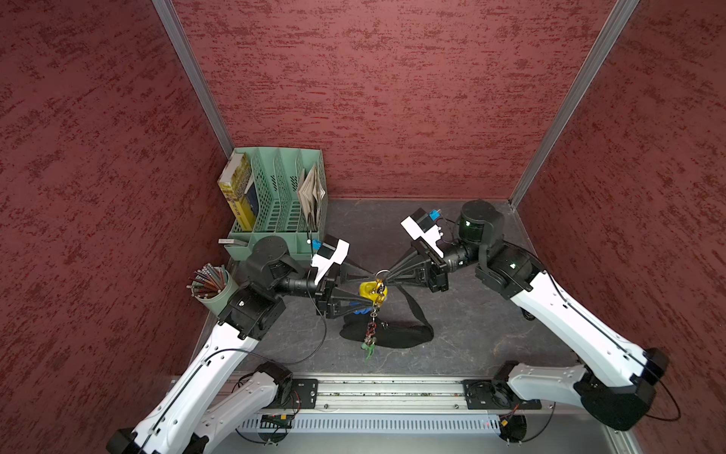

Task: Remove the decoration from the bag
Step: Pick up the bag from the center of the board, then remove the decoration item from the bag.

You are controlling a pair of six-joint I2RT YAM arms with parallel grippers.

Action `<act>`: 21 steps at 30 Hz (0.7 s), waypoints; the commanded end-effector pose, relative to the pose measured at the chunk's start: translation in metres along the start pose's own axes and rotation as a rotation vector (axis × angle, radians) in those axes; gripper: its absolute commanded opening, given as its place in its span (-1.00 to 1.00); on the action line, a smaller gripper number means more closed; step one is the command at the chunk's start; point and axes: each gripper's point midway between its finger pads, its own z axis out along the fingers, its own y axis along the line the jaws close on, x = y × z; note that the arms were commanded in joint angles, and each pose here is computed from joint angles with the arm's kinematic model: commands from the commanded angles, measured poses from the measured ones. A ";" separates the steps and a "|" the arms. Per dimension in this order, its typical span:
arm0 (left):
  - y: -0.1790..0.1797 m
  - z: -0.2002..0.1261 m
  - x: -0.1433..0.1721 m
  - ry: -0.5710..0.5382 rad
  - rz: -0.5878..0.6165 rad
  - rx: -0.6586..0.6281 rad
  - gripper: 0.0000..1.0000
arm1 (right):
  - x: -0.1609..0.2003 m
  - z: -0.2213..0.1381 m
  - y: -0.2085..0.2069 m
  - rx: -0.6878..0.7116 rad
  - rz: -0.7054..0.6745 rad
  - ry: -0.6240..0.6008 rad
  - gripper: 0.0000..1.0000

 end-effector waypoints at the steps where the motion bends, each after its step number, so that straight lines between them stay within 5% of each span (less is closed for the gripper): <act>1: -0.012 -0.001 -0.013 -0.013 0.037 0.017 0.46 | -0.012 -0.005 0.031 -0.089 -0.107 -0.020 -1.00; 9: -0.029 0.009 -0.021 -0.010 0.046 0.092 0.49 | -0.012 -0.006 0.037 -0.120 -0.128 -0.018 -1.00; 21: -0.035 0.024 -0.017 0.025 0.056 0.147 -0.11 | -0.012 -0.008 0.043 -0.134 -0.144 -0.017 -1.00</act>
